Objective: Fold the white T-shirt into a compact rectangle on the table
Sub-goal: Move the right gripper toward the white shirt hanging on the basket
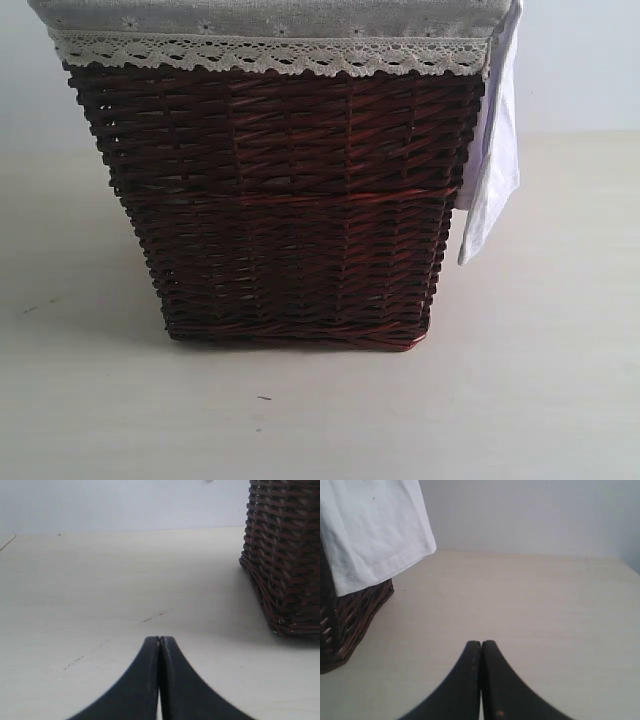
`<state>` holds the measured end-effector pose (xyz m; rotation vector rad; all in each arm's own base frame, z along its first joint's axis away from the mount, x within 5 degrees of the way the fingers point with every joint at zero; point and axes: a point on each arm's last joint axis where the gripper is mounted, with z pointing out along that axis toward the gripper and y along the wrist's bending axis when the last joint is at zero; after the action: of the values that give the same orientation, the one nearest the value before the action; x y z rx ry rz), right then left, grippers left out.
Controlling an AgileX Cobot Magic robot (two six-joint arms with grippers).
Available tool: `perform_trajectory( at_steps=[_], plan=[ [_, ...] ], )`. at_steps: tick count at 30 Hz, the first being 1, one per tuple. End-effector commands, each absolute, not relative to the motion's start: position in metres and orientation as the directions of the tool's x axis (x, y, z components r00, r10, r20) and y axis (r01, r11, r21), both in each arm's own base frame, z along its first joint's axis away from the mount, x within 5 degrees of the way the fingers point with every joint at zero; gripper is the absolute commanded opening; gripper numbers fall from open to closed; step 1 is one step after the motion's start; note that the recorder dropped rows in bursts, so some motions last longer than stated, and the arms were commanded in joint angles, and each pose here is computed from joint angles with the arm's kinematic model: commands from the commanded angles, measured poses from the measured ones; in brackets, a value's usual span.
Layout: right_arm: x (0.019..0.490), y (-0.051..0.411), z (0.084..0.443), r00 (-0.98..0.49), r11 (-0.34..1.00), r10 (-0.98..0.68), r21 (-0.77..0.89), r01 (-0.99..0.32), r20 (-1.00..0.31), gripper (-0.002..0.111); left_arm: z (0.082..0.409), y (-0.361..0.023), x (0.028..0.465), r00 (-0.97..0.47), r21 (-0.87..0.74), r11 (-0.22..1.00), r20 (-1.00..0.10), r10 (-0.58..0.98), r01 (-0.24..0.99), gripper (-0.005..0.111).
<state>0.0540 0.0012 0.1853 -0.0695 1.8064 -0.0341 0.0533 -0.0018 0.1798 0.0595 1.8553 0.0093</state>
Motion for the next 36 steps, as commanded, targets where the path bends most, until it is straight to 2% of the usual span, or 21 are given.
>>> perform_trajectory(
  at_steps=[1, 10, 13, 19, 25, 27, 31, 34, 36],
  plan=[
    [0.054, 0.001, 0.185, -0.221, 0.997, -0.081, -0.078, -0.025, -0.972, 0.000, 0.181, -0.002, 0.053, -0.265, 0.035, 0.999, -0.963, 0.042, 0.034, 0.000],
    [0.054, 0.001, 0.185, -0.221, 0.996, -0.084, -0.080, -0.024, -0.972, 0.000, 0.181, -0.002, 0.053, -0.265, 0.035, 0.999, -0.963, 0.042, 0.034, 0.000],
    [0.055, 0.000, 0.189, -0.176, 0.995, -0.104, -0.102, -0.018, -0.979, 0.000, 0.181, -0.002, 0.053, -0.265, 0.035, 0.999, -0.963, 0.042, 0.034, 0.000],
    [0.056, 0.000, 0.206, 0.008, 0.984, -0.179, -0.179, 0.007, -0.984, 0.000, 0.181, -0.002, 0.053, -0.265, 0.035, 0.999, -0.963, 0.042, 0.034, 0.000],
    [0.052, 0.001, 0.232, 0.297, 0.992, -0.127, -0.124, 0.030, -0.946, 0.000, 0.181, -0.002, 0.053, -0.265, 0.035, 0.999, -0.963, 0.042, 0.034, 0.000],
    [0.049, 0.001, 0.241, 0.391, 1.000, -0.012, -0.015, -0.005, -0.920, 0.000, 0.181, -0.002, 0.053, -0.265, 0.035, 0.999, -0.963, 0.042, 0.034, 0.000],
    [0.044, 0.002, 0.252, 0.461, 0.912, 0.410, 0.344, -0.223, -0.787, 0.000, 0.181, -0.002, 0.053, -0.265, 0.035, 0.999, -0.963, 0.042, 0.034, 0.000],
    [0.035, 0.005, 0.264, 0.578, 0.924, 0.377, 0.254, -0.285, -0.724, 0.000, 0.181, -0.002, 0.053, -0.265, 0.035, 0.999, -0.963, 0.042, 0.034, 0.000],
    [0.032, 0.008, 0.272, 0.602, 0.931, 0.354, 0.212, -0.296, -0.716, 0.000, 0.181, -0.002, 0.053, -0.265, 0.035, 0.999, -0.963, 0.042, 0.034, 0.000]
  ],
)
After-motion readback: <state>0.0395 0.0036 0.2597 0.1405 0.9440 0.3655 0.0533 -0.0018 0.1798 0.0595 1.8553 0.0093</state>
